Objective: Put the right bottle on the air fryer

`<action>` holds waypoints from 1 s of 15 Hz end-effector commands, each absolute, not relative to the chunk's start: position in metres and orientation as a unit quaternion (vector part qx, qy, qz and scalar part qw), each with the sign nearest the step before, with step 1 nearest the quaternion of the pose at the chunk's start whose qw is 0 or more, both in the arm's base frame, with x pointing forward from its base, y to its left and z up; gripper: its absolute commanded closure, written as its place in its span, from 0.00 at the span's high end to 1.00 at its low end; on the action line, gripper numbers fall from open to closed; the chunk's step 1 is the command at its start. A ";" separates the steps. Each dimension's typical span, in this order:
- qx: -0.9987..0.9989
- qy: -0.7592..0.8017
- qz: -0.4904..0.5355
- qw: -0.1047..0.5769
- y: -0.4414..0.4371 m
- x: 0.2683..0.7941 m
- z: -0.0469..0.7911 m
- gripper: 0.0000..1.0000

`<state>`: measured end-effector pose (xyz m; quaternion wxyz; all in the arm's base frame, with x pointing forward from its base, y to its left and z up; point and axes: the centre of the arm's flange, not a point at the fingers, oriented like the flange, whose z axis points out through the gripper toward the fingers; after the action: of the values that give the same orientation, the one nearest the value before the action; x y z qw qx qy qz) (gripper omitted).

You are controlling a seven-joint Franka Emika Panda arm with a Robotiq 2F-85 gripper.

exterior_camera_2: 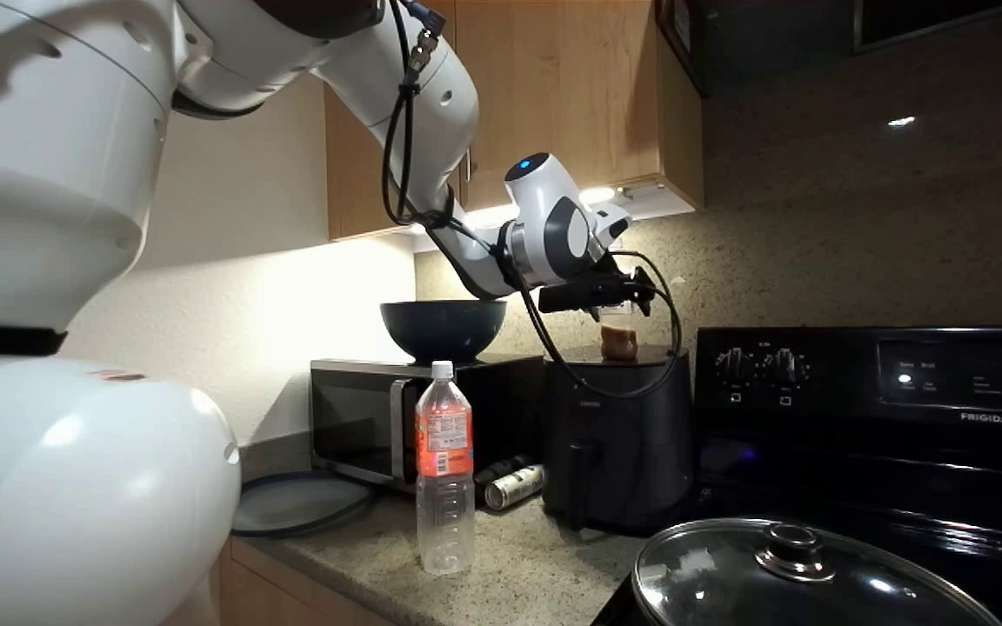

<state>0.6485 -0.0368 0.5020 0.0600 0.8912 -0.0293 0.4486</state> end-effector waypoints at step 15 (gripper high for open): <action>0.938 -0.142 0.310 0.061 -0.038 0.553 0.555 1.00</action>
<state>0.6000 -0.0405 0.5381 0.0612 0.9416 -0.1194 0.3087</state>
